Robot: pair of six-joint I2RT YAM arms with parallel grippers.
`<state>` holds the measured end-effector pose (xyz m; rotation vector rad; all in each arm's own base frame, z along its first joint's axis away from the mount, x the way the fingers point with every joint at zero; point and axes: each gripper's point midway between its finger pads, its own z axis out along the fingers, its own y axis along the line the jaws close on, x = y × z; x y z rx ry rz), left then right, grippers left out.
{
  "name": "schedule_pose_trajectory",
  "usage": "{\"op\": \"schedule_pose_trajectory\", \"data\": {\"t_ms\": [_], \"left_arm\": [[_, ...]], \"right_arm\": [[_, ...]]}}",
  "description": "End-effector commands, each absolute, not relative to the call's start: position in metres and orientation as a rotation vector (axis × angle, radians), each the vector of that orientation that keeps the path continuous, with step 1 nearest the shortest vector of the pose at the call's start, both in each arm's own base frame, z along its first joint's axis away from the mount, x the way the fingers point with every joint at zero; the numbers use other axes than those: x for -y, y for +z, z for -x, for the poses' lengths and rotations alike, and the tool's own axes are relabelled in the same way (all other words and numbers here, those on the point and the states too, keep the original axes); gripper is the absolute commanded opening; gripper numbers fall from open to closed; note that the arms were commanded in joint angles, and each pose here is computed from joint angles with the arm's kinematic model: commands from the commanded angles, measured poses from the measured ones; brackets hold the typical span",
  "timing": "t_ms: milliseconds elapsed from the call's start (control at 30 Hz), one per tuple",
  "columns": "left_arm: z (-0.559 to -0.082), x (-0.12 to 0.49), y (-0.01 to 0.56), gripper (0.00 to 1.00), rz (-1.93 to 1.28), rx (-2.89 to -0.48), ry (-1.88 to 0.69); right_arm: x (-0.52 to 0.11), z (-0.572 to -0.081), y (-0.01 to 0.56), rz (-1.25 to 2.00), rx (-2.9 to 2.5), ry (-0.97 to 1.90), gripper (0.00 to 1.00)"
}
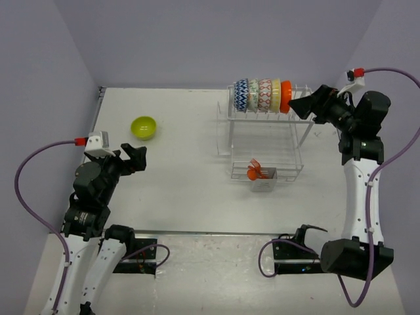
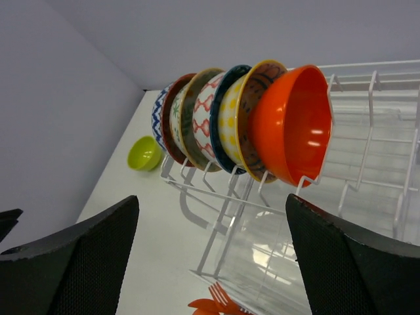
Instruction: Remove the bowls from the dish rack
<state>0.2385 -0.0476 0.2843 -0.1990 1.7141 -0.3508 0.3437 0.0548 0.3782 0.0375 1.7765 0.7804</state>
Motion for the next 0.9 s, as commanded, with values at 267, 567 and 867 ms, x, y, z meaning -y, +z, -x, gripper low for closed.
{"op": "schedule_pose_trajectory", "data": {"t_ms": [267,567,867], "left_arm": [[-0.238,0.059,0.278,1.00,0.132,-1.723,-0.367],[-0.239,0.063,0.276,1.00,0.113,-1.737,-0.378],[-0.235,0.058,0.281,1.00,0.131,-1.710,-0.367]], "right_arm": [[-0.058,-0.355,0.380,0.075,-1.643,0.982,0.77],[-0.044,-0.390,0.368,0.027,-1.628,0.978,0.50],[-0.046,-0.411,0.350,0.073,-1.631,1.069,0.45]]}}
